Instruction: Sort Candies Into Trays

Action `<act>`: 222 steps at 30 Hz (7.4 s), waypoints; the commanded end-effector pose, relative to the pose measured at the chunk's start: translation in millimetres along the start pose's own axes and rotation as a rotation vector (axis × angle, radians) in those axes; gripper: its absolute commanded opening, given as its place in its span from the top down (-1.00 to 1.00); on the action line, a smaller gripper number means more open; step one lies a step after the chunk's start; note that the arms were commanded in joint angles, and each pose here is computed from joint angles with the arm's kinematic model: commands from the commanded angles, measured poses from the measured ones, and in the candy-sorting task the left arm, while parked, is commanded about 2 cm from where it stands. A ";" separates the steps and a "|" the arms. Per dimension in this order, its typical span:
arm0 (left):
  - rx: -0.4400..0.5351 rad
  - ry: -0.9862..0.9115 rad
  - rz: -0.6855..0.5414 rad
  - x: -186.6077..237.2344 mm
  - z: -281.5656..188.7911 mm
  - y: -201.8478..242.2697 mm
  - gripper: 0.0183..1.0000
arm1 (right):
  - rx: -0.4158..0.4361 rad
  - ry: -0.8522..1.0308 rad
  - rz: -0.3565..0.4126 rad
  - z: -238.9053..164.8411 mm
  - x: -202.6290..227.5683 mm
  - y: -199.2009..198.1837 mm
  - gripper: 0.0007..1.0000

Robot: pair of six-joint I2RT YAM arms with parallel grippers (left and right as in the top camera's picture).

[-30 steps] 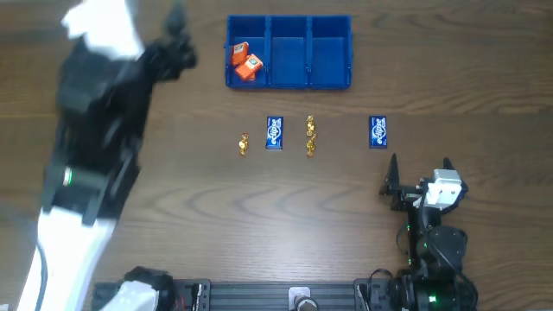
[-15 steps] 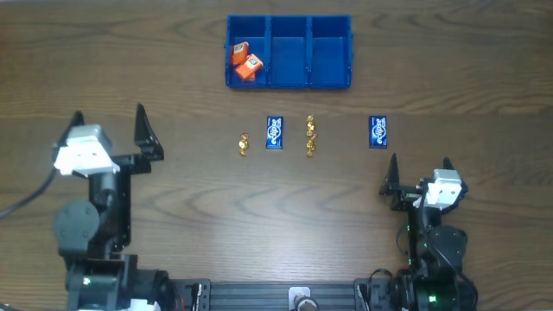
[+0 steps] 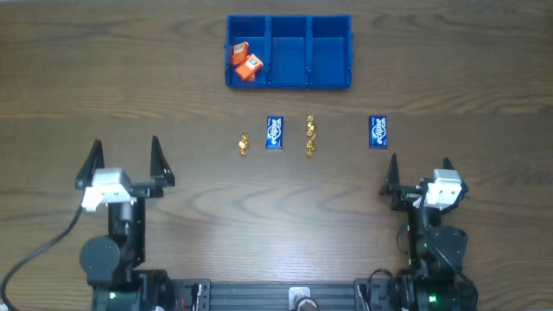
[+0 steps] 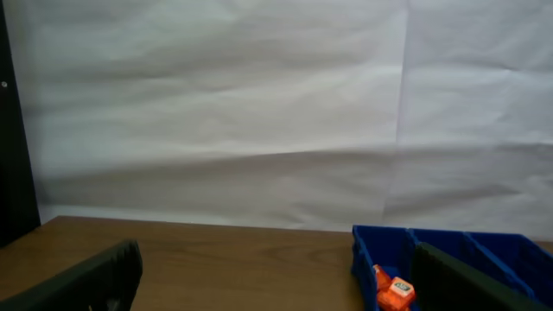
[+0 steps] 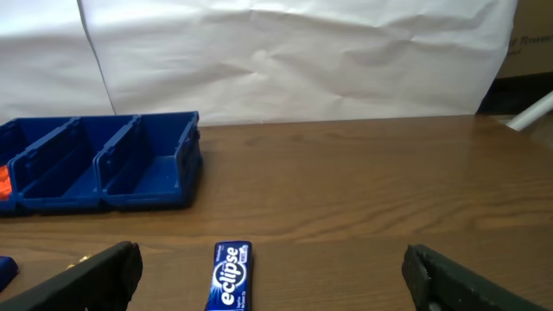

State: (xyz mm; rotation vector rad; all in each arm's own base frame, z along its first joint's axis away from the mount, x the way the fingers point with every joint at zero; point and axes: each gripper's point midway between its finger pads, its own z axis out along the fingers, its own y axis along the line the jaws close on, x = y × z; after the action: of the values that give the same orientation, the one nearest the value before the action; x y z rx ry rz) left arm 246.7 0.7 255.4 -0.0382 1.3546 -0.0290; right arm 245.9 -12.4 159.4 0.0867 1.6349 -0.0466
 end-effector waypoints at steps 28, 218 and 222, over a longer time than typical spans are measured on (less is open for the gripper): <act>0.099 0.369 -0.010 114.4 -28.7 -13.8 -1.00 | -0.004 -0.001 -0.005 -0.4 0.1 1.2 -1.00; 0.099 0.369 -0.010 114.3 -28.7 -13.8 -1.00 | -0.092 0.637 0.012 288.8 0.0 262.4 0.91; 0.099 0.369 -0.010 114.3 -28.7 -13.8 -0.99 | -0.090 0.647 0.007 289.2 6.3 262.6 0.39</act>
State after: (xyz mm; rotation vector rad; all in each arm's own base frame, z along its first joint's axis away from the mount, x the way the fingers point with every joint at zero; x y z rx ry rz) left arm 244.2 -15.5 154.6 0.0326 1.6724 -0.1019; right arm 548.4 229.0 139.8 0.0016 2.2935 0.0845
